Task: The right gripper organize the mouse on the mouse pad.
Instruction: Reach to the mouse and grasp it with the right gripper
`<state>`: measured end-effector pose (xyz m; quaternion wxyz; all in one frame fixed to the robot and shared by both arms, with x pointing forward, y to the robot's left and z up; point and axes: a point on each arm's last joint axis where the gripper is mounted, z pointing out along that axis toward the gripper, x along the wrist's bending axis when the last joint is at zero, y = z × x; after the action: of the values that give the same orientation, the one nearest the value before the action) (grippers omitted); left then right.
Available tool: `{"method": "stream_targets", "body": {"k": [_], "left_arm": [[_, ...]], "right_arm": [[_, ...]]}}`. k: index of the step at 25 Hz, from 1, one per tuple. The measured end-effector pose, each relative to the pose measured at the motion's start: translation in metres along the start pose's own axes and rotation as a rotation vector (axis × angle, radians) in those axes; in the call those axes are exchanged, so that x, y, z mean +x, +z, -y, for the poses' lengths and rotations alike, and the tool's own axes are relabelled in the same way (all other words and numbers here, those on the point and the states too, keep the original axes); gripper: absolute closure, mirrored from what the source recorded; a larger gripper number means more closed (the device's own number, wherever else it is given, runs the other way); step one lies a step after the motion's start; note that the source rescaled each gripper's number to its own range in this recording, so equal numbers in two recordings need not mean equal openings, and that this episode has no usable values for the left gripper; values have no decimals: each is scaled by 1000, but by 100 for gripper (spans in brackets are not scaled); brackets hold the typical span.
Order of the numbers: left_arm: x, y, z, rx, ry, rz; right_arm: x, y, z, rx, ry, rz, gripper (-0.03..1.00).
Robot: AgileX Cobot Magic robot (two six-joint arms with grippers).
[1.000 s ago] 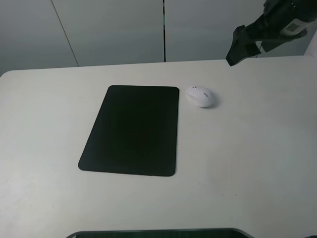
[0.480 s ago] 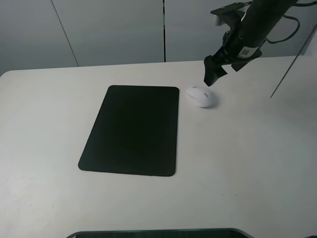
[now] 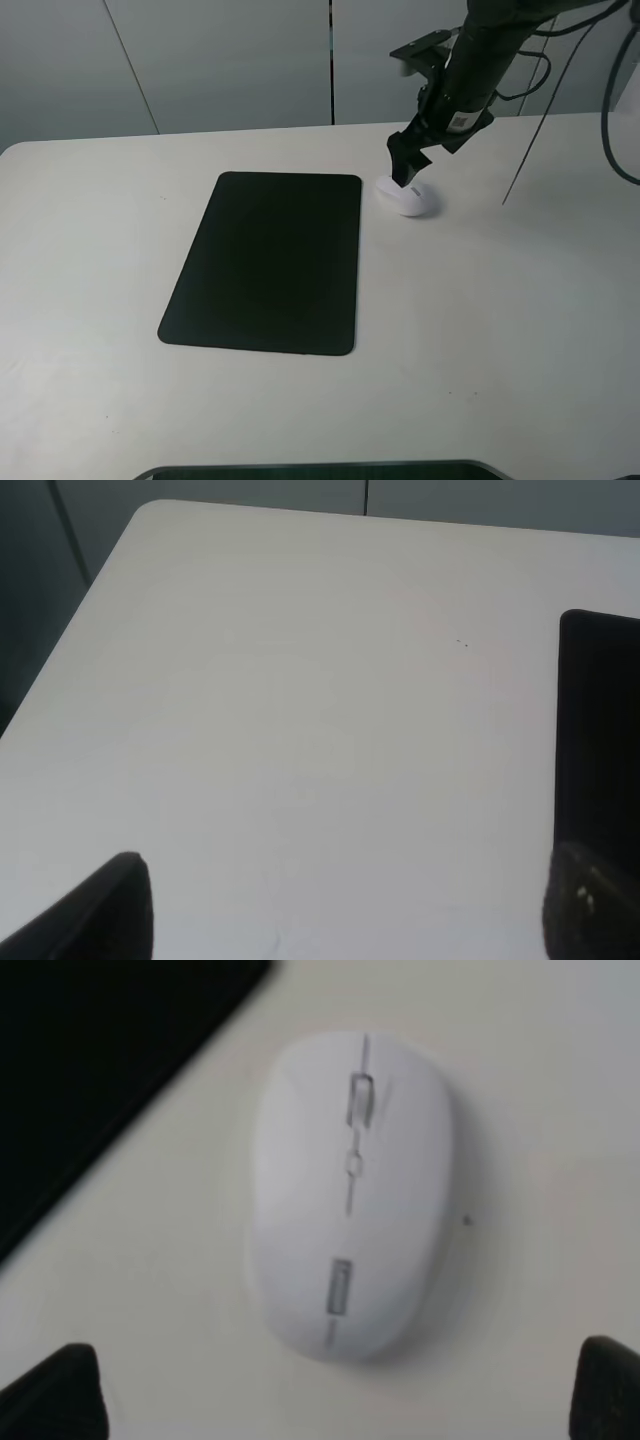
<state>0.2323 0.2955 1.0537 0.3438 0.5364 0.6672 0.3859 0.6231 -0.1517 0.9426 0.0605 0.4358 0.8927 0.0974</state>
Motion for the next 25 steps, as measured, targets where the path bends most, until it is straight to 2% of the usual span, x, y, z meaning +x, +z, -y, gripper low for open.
{"method": "stream_targets", "body": {"k": [4, 9, 13, 25], "left_arm": [[0, 0, 0, 0, 0, 0], [0, 0, 0, 0, 0, 0], [0, 0, 0, 0, 0, 0], [0, 0, 0, 0, 0, 0]], "right_arm": [[2, 12, -5, 17, -11, 11, -2], [-4, 27, -4, 53, -49, 75, -2], [-6, 29, -6, 32, -61, 99, -2], [-2, 34, -9, 6, -42, 82, -2]]}}
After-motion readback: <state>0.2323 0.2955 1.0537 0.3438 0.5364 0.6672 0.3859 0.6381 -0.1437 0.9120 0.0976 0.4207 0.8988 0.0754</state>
